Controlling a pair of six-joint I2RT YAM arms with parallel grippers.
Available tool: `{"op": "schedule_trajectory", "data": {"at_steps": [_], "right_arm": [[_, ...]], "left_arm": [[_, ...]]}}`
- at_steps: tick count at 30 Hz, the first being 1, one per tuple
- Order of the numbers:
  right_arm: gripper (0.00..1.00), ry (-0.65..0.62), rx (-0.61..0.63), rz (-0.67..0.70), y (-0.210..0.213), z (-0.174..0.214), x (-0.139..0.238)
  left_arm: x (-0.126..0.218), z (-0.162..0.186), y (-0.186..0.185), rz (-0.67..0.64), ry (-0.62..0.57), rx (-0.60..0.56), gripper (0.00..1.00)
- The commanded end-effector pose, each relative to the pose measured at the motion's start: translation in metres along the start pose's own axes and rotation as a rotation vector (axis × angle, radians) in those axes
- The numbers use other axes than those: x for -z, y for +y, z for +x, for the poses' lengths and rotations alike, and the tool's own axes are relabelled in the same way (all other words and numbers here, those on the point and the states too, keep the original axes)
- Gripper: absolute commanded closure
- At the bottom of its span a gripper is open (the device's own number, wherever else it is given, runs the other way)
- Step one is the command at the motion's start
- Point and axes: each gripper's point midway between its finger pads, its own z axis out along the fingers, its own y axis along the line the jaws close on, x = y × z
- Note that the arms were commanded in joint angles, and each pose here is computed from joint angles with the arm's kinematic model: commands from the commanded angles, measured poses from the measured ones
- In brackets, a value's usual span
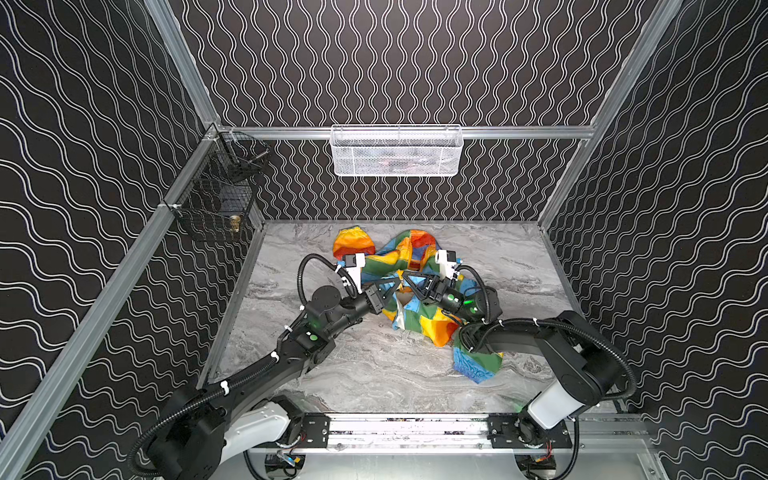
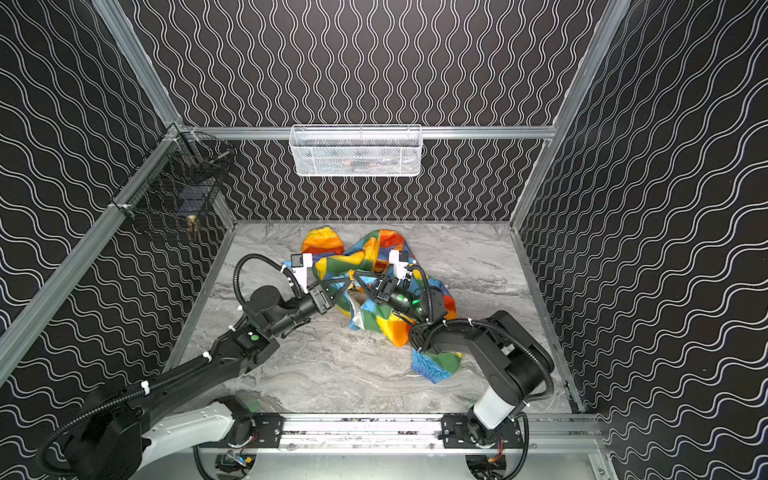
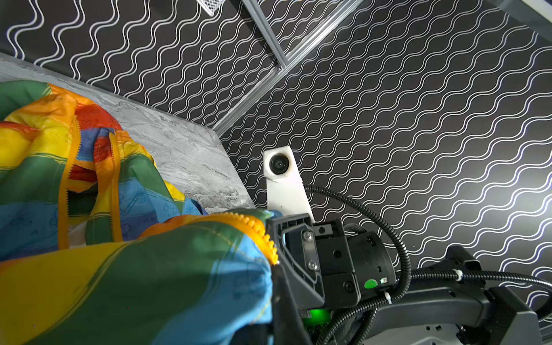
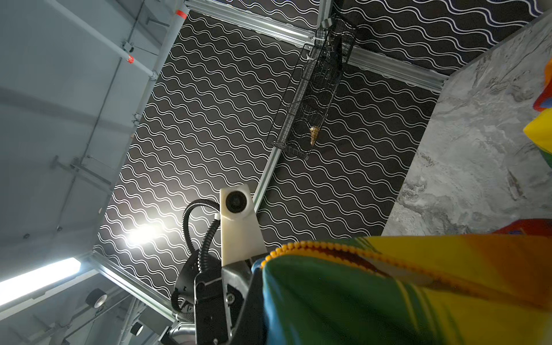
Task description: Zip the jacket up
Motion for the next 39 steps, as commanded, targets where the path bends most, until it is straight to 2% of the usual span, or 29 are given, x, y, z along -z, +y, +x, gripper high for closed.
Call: {"op": "schedule_trajectory", "data": {"at_steps": [1,19,32,39], "right_arm": [[1.0,-0.088,0.035,-0.146,0.041,-0.017,0.004],[1.0,-0.129,0.094,-0.132,0.047,-0.03,-0.003],[1.0,-0.068,0.301,0.004,0.039,-0.027,-0.012],[1.0,-0.063,0.3,-0.024,0.048,-0.026,-0.014]], "left_arm": [[0.003,0.017,0.009,-0.021,0.067,0.004,1.0],[-0.001,0.035,-0.003,0.023,0.123,0.05,1.0],[-0.002,0.039,-0.013,0.038,0.175,0.13,1.0],[-0.007,0.047,-0.005,0.019,0.208,0.152,1.0]]}}
